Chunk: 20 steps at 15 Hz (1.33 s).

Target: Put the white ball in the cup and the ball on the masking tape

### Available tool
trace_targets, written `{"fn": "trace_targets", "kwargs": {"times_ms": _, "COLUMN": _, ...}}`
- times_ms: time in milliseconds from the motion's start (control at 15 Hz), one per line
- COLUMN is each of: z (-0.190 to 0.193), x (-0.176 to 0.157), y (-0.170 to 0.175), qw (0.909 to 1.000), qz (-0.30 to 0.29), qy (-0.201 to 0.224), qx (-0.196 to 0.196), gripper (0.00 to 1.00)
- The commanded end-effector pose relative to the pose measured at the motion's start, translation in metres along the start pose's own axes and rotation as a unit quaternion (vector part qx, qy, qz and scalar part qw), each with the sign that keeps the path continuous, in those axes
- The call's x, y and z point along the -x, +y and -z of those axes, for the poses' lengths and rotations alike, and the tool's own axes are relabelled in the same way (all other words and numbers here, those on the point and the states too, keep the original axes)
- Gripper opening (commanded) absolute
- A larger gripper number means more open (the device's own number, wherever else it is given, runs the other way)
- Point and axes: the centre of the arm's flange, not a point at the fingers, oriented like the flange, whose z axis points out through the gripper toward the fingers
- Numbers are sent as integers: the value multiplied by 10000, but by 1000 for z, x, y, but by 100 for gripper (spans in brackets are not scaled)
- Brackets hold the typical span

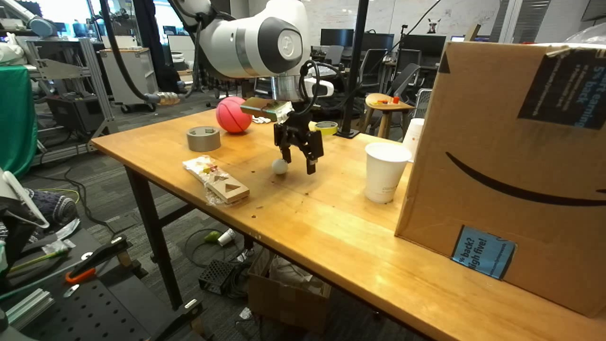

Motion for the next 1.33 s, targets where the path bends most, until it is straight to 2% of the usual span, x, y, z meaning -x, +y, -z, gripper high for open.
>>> {"fn": "trace_targets", "kwargs": {"times_ms": 0, "z": 19, "x": 23, "y": 1, "qw": 9999, "qz": -87, "qy": 23, "qx": 62, "gripper": 100}}
{"fn": "trace_targets", "kwargs": {"times_ms": 667, "z": 20, "x": 64, "y": -18, "qw": 9999, "qz": 41, "qy": -157, "qx": 44, "gripper": 100}}
{"fn": "trace_targets", "kwargs": {"times_ms": 1267, "z": 20, "x": 67, "y": -27, "qw": 9998, "qz": 106, "qy": -183, "qx": -2, "gripper": 100}}
